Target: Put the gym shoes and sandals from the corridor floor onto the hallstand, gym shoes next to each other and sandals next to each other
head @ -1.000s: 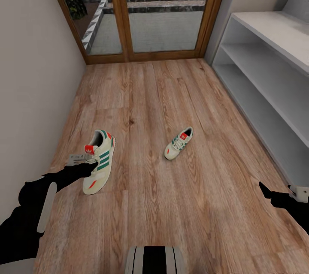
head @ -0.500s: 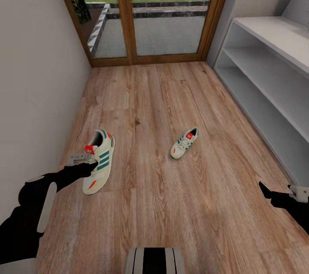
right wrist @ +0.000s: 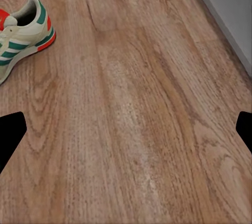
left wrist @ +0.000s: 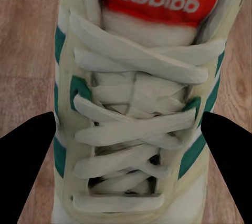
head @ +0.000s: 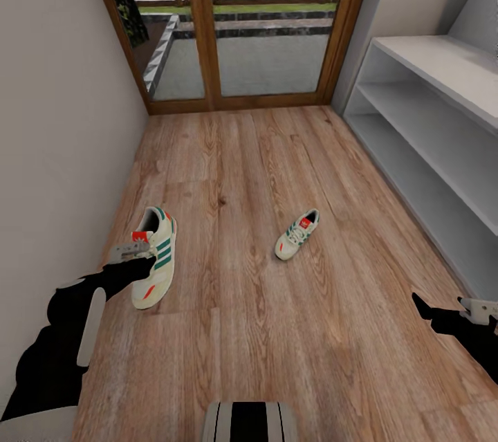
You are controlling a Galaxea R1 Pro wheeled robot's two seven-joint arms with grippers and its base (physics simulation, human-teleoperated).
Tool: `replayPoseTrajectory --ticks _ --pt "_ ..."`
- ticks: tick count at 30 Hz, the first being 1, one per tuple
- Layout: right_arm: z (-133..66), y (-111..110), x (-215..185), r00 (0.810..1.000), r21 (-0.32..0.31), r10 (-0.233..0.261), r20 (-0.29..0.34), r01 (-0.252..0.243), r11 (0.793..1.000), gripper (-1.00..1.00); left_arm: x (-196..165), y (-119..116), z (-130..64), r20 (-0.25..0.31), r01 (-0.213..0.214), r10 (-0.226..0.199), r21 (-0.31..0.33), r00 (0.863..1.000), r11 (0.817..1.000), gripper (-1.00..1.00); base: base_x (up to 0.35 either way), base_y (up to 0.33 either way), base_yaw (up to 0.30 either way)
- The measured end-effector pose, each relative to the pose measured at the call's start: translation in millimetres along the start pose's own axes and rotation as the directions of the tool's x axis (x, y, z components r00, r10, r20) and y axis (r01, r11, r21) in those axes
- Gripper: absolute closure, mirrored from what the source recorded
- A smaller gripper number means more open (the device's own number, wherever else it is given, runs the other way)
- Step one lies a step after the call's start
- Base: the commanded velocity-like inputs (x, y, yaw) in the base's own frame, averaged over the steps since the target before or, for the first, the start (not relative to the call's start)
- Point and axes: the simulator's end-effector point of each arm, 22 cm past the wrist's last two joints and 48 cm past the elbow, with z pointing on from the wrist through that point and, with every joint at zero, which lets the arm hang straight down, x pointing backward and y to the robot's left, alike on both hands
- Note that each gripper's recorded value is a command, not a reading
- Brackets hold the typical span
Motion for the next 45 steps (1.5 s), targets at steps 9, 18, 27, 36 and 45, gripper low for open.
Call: replayPoseTrajectory --ticks 9,18,27,36,45 --pt "-1.2 -0.9 -3.7 1.000 0.004 0.000 0.008 0.000 1.000 -1.00 -4.1 -1.5 -1.8 0.009 0.007 -0.007 -0.013 1.000 1.000 1.00 0.000 0.000 0.000" --pt "-1.8 -2.5 -4.8 1.000 0.011 0.002 0.010 -0.002 1.000 -1.00 -5.2 -2.8 -2.6 0.012 0.007 -0.007 -0.012 1.000 1.000 1.00 0.000 0.000 0.000" --pt "-4.0 -5.1 -10.3 1.000 0.023 0.003 0.022 -0.003 1.000 -1.00 -10.8 -3.5 -6.8 0.023 0.007 -0.006 -0.015 1.000 1.000 1.00 0.000 0.000 0.000" --pt "-6.8 -6.0 -16.4 0.999 0.025 0.005 0.035 -0.006 1.000 -1.00 -16.3 2.3 -11.3 0.036 0.018 -0.016 -0.063 0.999 0.998 1.00 0.000 0.000 0.000" --pt "-9.7 -6.6 -22.7 0.999 0.026 0.006 0.049 -0.008 1.000 -1.00 -22.1 -0.5 -15.9 0.049 0.019 -0.016 -0.068 0.999 0.998 1.00 0.000 0.000 0.012"
